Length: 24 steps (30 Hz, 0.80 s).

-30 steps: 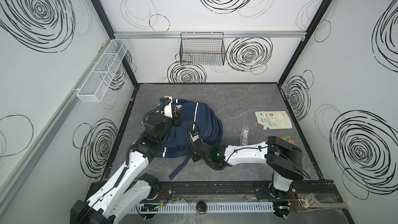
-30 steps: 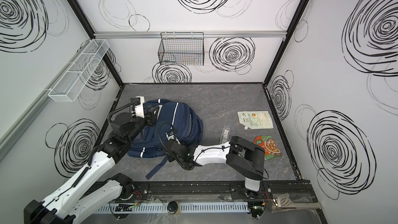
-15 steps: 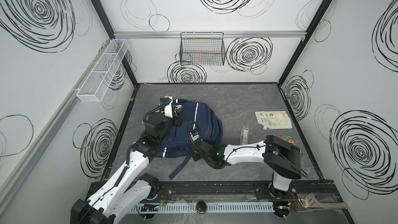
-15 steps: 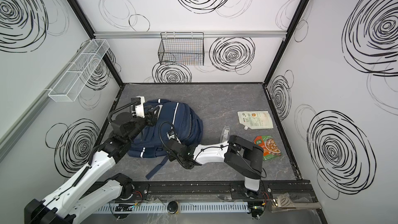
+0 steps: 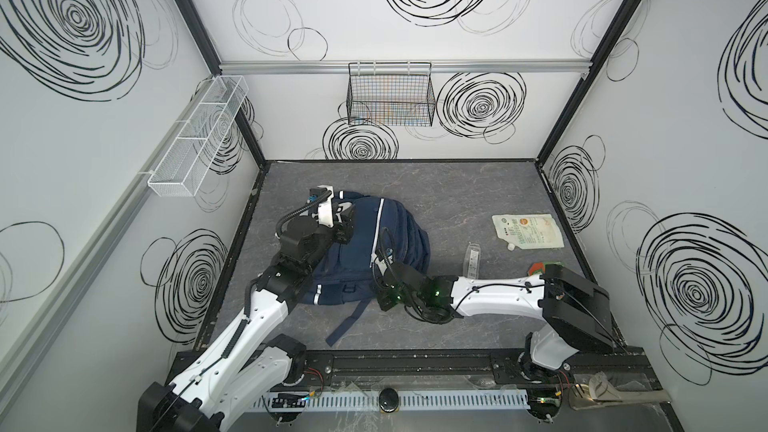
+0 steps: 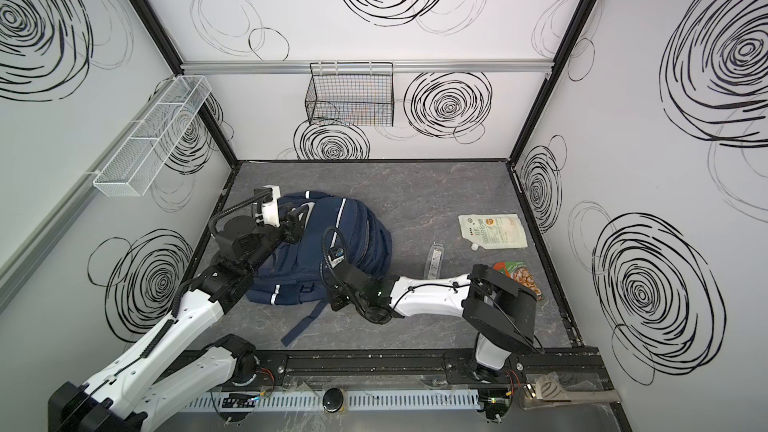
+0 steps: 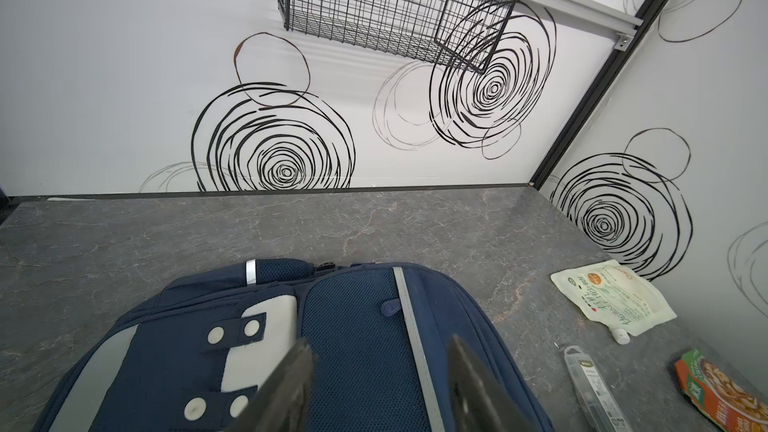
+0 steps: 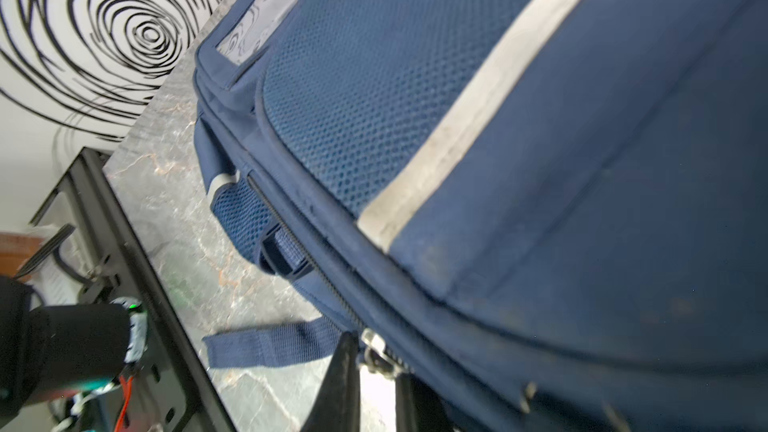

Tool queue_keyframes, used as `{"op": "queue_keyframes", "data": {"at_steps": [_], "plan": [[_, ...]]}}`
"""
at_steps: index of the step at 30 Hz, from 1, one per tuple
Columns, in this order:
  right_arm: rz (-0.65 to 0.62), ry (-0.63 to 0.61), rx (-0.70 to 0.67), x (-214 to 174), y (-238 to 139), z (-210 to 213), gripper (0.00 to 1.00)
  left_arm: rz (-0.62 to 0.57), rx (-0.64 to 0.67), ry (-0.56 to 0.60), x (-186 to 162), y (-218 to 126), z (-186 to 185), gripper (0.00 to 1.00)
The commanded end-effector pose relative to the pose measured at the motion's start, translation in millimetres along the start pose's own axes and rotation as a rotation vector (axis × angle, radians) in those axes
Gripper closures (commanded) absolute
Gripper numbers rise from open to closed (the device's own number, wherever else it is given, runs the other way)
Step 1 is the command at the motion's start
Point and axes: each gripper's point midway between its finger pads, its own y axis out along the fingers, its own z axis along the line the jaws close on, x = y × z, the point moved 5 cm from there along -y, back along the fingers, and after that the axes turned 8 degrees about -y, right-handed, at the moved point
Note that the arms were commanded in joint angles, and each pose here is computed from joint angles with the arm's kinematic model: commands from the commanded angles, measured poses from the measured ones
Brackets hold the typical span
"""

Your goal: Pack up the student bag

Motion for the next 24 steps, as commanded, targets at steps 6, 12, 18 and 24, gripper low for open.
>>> {"op": "queue_keyframes", "data": {"at_steps": [6, 12, 18, 24], "plan": [[0.054, 0.127, 0.184, 8.0, -23.7, -14.4, 1.00, 0.287, -0.326, 0.614, -64.6, -13.6, -46.8, 0.32], [0.035, 0.152, 0.230, 6.4, -39.7, -28.5, 1.00, 0.454, -0.415, 0.764, -112.6, -30.5, -43.2, 0.32], [0.029, 0.137, 0.295, 11.5, -47.3, -32.5, 1.00, 0.378, -0.611, 0.859, -137.6, -49.0, -55.4, 0.34], [-0.001, 0.107, 0.383, 22.9, -56.0, -19.8, 1.00, 0.426, -0.608, 0.877, -157.6, -45.1, -54.1, 0.37]]}}
